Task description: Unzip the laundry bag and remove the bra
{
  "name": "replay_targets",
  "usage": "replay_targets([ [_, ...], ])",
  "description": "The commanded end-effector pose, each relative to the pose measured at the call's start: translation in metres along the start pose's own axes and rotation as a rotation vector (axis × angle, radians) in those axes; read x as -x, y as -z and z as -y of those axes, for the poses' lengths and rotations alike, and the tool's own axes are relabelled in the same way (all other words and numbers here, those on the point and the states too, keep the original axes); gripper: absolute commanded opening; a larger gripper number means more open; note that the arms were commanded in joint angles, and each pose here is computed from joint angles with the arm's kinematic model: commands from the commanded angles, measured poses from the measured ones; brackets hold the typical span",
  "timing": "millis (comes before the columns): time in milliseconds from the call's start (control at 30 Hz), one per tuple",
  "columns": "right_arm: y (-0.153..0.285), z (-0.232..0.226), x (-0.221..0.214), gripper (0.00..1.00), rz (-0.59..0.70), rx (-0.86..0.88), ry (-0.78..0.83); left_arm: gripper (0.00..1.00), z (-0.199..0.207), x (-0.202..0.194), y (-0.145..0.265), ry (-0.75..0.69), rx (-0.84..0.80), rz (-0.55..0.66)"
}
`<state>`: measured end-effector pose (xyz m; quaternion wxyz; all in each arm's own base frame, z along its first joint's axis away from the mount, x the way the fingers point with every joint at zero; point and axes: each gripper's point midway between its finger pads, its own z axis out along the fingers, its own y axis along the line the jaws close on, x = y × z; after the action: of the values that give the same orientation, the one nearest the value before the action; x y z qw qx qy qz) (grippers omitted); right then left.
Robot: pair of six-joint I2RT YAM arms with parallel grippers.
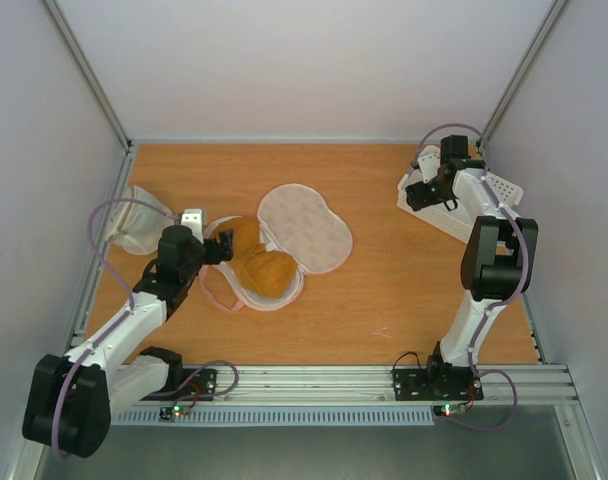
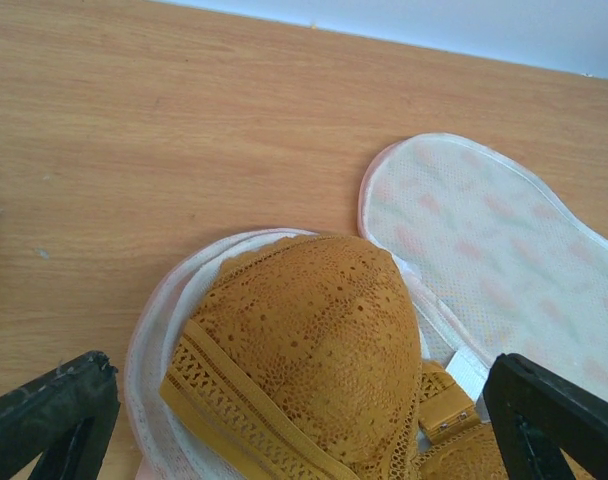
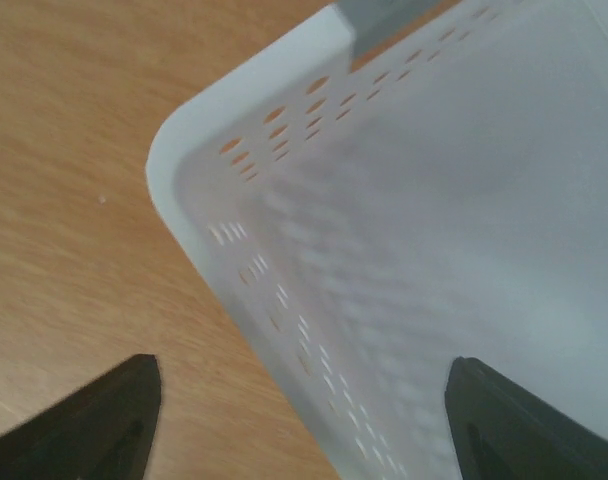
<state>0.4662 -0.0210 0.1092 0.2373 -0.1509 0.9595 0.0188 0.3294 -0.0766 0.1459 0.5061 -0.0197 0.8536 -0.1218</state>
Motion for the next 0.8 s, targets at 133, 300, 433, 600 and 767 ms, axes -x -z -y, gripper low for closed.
replay_targets([
  [133, -0.024, 0.008, -0.022, 0.47, -0.142, -0.119, 0.099, 0.99, 0.003, 0.009, 0.005, 0.038, -0.029, 0.062],
  [300, -0.026, 0.007, -0.025, 0.32, -0.171, -0.185, 0.181, 0.99, 0.004, 0.009, 0.006, 0.041, -0.034, 0.062],
  [433, -0.016, -0.012, -0.017, 0.15, -0.162, -0.215, 0.249, 0.99, 0.003, 0.008, 0.007, 0.047, -0.032, 0.061],
  [600, 0.011, -0.06, -0.005, 0.01, -0.097, -0.189, 0.351, 0.99, 0.003, 0.004, 0.008, 0.06, -0.036, 0.059],
  [767, 0.026, -0.106, -0.011, 0.01, -0.145, -0.222, 0.383, 0.99, 0.006, 0.0, 0.01, 0.069, -0.061, 0.061],
])
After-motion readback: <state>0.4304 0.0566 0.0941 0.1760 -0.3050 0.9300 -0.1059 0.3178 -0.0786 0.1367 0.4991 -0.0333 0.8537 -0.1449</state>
